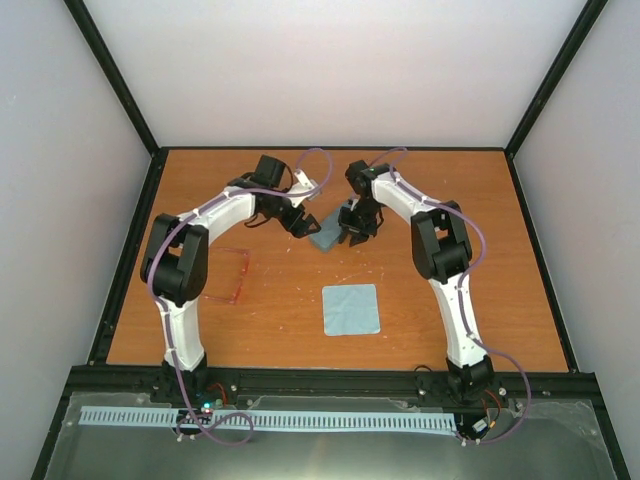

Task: Organize the sunglasses
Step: Pick up the sunglasses case from the center of the board.

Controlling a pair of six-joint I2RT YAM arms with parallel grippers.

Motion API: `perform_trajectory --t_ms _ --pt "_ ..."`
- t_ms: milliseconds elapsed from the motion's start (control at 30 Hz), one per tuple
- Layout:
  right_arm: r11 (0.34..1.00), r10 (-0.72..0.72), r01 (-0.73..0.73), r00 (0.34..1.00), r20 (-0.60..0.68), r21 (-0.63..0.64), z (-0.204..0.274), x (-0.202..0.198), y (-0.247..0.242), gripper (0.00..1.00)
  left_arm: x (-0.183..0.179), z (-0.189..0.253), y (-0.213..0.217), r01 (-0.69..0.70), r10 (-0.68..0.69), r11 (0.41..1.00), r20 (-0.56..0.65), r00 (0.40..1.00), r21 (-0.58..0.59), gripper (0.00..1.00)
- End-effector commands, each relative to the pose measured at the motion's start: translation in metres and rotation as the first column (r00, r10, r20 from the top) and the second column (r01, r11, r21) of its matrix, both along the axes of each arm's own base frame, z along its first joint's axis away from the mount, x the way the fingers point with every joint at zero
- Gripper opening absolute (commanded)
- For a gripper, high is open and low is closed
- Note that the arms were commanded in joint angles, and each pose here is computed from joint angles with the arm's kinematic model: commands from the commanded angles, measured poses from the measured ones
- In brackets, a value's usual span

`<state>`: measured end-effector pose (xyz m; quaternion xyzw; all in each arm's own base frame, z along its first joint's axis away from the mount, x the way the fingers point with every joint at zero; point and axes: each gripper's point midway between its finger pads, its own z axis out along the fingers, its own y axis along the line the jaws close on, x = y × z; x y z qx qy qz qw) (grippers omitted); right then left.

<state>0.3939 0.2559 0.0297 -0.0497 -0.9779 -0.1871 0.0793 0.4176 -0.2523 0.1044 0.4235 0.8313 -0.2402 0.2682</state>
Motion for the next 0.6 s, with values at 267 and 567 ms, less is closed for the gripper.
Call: perform_trajectory --t_ms 267,567 --pt "0.992 -0.126 0.128 0.985 0.117 -0.01 0.059 -0.015 -0.079 0.57 0.002 -0.024 -0.031 -0.034 0.034 0.989 0.002 0.999 0.146 0.99" --pt "0.981 -0.192 0.191 0.97 0.149 0.018 0.072 -0.002 -0.132 0.6 0.028 -0.052 -0.041 -0.042 0.063 0.973 -0.082 0.995 0.228 0.99"
